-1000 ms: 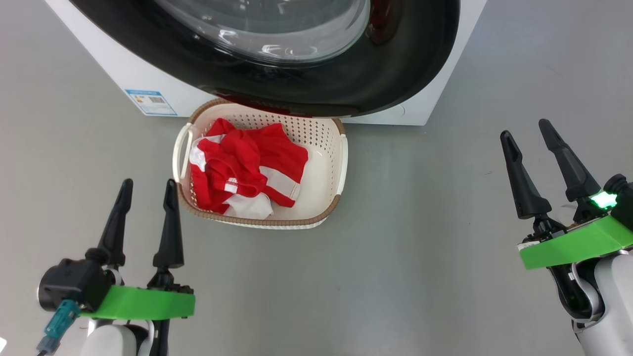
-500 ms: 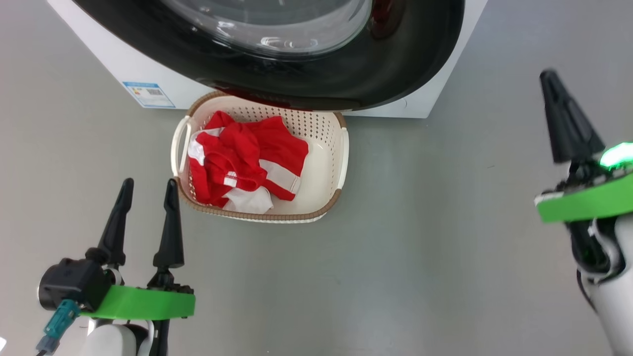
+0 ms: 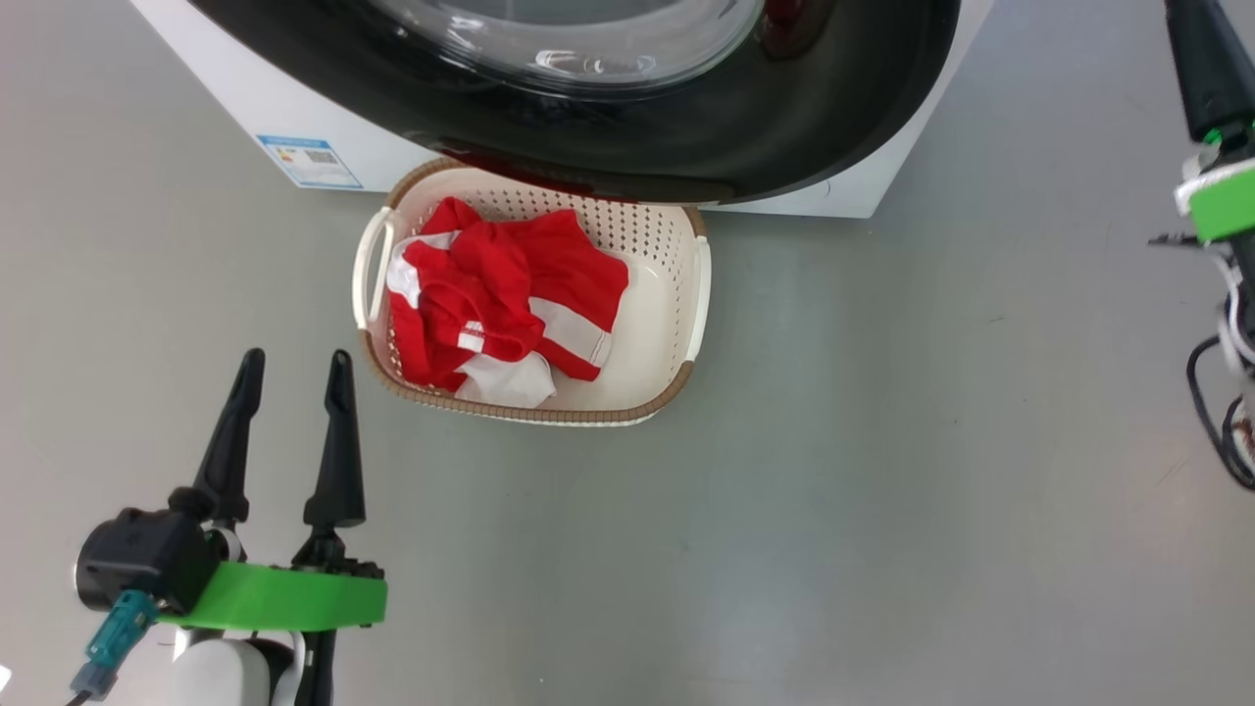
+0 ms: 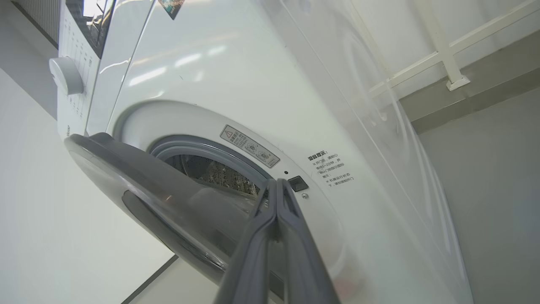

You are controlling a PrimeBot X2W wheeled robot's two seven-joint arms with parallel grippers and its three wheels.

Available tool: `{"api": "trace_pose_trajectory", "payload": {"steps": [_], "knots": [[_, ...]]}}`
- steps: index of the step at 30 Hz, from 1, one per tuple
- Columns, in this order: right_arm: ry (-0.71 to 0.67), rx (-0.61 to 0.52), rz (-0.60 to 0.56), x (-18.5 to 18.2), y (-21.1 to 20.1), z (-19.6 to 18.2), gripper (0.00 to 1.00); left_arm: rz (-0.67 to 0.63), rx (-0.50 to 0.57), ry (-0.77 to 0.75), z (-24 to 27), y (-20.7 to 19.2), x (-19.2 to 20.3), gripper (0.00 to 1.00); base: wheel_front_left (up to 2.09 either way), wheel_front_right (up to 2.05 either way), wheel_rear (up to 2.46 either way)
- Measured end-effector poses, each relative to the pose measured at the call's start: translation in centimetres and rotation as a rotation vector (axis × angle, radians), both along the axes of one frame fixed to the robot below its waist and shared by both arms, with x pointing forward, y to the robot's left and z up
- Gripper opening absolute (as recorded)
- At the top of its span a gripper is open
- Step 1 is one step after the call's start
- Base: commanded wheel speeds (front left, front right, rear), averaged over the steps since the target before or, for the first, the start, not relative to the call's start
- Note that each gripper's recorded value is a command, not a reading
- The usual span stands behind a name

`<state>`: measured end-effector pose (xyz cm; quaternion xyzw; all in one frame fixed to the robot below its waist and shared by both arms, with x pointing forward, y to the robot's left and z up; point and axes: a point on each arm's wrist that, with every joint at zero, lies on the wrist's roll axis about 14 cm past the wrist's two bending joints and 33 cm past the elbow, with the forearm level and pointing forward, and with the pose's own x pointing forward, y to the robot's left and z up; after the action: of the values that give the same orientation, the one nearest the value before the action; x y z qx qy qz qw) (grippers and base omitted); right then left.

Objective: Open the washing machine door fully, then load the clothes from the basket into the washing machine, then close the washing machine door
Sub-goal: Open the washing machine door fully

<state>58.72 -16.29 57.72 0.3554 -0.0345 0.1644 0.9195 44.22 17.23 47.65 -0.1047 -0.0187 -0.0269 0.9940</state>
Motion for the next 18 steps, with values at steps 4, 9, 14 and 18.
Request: {"api": "trace_pose_trajectory", "payload": {"steps": [4, 9, 14, 18], "knots": [[0.075, 0.057, 0.034, 1.5, 0.2, -0.5, 0.00, 0.004, 0.001, 0.008, -0.3, 0.1, 0.0, 1.00, 0.00, 0.00, 0.00], [0.154, 0.106, 0.082, 2.7, 0.9, -1.2, 0.00, 0.003, 0.002, 0.003, -0.3, 0.2, 0.5, 1.00, 0.00, 0.00, 0.00], [0.237, 0.138, 0.154, 3.9, 2.5, -1.8, 0.00, 0.005, 0.004, 0.007, -0.4, 0.2, 0.6, 1.00, 0.00, 0.00, 0.00], [0.260, 0.145, 0.200, 4.5, 3.9, -1.6, 0.00, 0.009, 0.004, 0.011, -0.6, 0.4, 0.6, 1.00, 0.00, 0.00, 0.00]]}}
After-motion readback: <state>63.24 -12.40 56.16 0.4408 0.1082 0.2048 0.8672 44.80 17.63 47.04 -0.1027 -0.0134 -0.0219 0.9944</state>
